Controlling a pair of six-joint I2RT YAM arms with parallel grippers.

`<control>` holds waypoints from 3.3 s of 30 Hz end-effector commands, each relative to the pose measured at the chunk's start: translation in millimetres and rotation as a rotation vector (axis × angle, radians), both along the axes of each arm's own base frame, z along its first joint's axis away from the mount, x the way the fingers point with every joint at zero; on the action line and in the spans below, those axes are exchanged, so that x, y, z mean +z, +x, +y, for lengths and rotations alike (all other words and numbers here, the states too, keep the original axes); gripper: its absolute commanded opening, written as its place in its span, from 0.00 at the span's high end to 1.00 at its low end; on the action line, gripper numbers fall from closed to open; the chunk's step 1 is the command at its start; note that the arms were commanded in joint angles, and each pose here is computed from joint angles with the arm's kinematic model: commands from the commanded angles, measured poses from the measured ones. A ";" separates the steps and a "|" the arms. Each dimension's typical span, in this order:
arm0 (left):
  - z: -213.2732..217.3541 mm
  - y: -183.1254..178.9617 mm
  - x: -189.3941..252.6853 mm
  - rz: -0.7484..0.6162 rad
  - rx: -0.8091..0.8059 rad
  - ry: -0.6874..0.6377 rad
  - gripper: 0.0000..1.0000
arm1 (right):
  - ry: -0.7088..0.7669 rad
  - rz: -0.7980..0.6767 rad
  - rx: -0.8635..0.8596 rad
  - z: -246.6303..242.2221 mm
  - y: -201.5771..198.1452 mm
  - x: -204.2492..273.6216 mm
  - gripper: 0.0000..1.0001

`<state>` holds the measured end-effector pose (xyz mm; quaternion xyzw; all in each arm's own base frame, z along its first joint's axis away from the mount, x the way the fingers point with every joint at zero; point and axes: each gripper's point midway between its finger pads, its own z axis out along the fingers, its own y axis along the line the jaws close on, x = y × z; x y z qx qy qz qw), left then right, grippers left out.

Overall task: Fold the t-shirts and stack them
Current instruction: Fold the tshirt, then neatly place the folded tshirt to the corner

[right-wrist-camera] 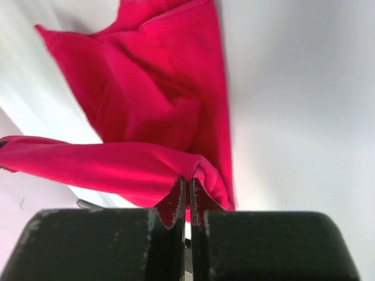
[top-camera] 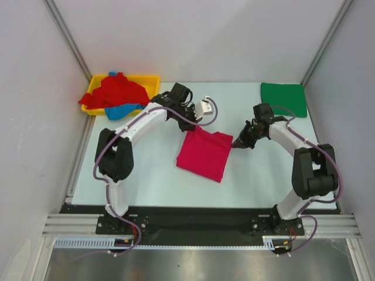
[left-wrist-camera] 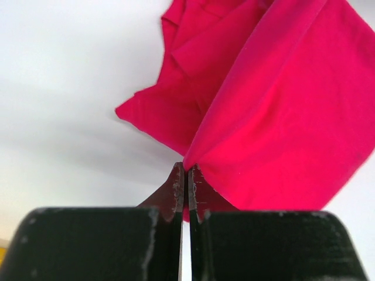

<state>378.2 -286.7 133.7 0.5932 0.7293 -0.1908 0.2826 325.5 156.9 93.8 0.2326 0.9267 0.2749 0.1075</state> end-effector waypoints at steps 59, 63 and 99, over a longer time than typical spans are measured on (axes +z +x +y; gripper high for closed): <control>81.3 21.4 17.2 0.074 0.500 -0.133 0.39 | -0.231 -0.194 0.198 -9.2 100.4 -48.7 1.00; 103.8 26.4 23.0 0.028 0.538 -0.088 0.39 | -0.412 -0.213 0.300 -35.9 140.6 -40.0 1.00; 120.3 29.3 46.0 0.027 0.503 -0.031 0.24 | -0.977 -0.683 0.008 -242.9 322.0 124.8 1.00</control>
